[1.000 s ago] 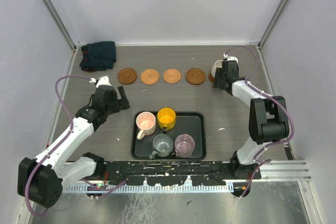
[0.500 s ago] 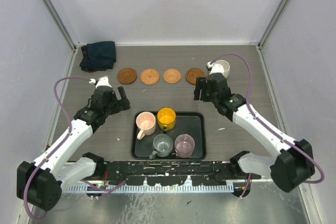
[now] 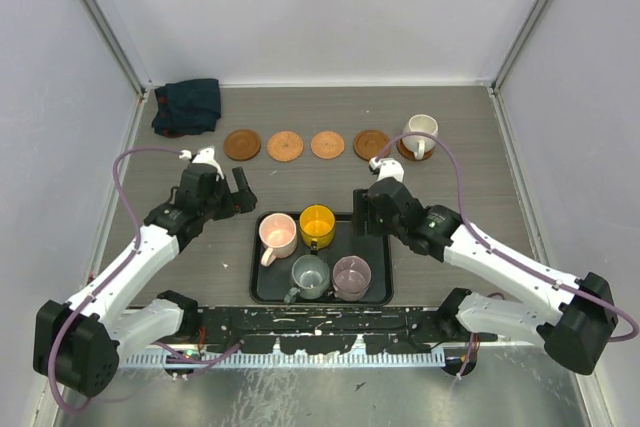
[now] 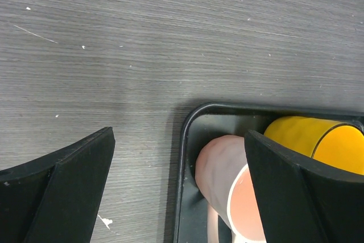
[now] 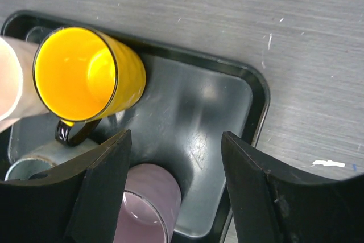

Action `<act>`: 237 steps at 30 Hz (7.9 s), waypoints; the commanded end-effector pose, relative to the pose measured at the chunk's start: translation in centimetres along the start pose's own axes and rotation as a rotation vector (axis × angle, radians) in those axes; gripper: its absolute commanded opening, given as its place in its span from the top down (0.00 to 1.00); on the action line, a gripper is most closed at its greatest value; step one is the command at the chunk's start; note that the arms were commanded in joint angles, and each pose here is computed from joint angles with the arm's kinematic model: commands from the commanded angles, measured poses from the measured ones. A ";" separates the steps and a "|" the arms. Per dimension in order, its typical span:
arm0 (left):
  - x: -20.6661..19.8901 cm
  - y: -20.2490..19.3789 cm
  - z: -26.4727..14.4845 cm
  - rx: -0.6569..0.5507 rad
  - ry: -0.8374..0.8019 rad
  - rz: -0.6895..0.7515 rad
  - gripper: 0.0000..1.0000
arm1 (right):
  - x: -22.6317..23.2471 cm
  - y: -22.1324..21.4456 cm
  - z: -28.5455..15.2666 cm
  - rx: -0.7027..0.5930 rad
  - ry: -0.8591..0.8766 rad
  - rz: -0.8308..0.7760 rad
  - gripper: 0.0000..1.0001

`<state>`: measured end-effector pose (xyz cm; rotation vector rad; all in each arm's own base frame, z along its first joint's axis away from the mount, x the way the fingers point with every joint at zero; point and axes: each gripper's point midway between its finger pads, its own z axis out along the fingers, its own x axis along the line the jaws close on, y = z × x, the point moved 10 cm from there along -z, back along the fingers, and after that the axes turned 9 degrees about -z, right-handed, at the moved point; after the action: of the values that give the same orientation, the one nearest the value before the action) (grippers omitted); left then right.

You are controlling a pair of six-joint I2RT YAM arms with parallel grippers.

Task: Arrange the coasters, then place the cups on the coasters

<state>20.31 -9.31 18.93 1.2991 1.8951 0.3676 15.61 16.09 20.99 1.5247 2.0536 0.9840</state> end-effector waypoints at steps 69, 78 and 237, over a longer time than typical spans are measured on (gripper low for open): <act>-0.7 -0.1 1.1 -0.004 -0.082 -0.028 0.02 | 8.7 -4.1 7.0 0.202 -0.047 -0.097 0.49; -0.7 -0.2 1.3 0.002 -0.080 -0.029 0.02 | 8.6 -4.3 7.5 0.208 -0.075 -0.106 0.69; -0.7 -0.2 2.0 0.021 -0.054 -0.047 0.02 | -8.6 11.4 20.0 0.011 -0.350 0.065 0.66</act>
<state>21.42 -10.27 16.48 1.3176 1.9360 0.2830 39.57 15.40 12.26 1.6824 1.8445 0.6140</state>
